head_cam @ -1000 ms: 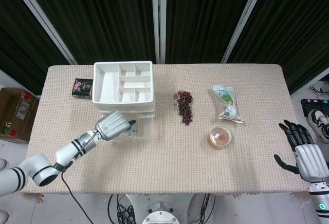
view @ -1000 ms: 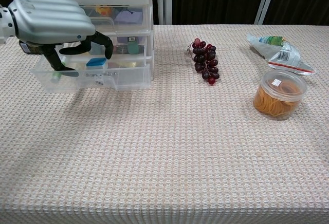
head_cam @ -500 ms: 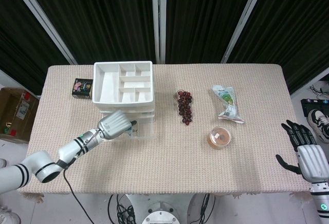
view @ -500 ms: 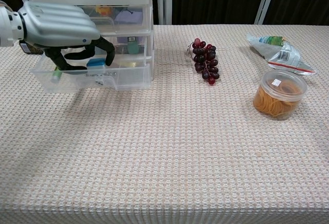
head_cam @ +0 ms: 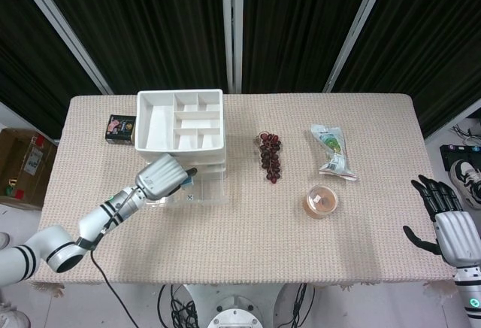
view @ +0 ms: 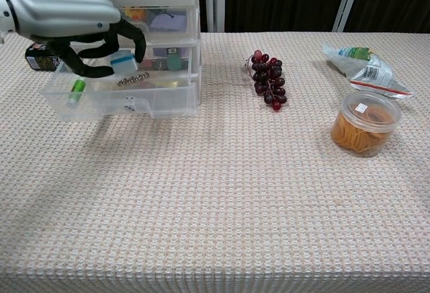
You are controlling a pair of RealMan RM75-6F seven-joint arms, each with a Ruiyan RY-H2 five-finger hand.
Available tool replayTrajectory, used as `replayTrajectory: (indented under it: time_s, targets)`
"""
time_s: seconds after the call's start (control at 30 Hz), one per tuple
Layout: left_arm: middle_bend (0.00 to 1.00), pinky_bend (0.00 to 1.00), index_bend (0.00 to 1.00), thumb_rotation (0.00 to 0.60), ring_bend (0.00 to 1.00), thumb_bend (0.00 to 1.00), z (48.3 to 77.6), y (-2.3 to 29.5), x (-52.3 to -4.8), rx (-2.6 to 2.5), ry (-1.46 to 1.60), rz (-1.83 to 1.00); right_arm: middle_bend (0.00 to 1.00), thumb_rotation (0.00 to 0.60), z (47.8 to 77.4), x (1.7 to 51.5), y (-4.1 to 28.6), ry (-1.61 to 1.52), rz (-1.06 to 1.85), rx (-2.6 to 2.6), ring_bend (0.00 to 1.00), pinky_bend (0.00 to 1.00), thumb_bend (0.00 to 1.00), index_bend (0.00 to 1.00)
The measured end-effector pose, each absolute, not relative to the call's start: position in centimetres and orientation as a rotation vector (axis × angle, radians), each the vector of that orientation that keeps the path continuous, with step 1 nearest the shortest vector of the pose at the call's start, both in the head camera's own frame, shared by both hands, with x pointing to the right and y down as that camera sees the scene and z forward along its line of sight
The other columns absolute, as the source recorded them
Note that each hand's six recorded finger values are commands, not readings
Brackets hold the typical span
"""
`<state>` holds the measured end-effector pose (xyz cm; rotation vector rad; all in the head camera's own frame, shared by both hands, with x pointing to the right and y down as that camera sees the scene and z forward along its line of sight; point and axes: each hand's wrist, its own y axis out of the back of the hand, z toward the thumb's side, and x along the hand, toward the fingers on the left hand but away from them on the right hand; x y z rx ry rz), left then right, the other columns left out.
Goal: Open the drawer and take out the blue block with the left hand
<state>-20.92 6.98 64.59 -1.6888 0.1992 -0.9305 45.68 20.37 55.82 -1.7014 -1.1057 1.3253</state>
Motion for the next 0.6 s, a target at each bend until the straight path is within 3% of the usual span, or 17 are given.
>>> replayTrajectory:
  time_s: [0.3,0.6]
  targets:
    - [0.81,0.93,0.45,0.600,0.87,0.48,59.0,9.6,-19.1,-1.646,0.336,-0.756,0.02,0.600,55.8,45.6,20.5,-1.097,1.302,-1.715,0.00,0.00,0.20,0.00]
    - [0.81,0.93,0.45,0.600,0.87,0.48,58.9,14.6,-14.6,-1.648,0.250,-0.618,0.02,0.600,55.7,45.6,20.9,-1.096,1.283,-1.729,0.00,0.00,0.20,0.00]
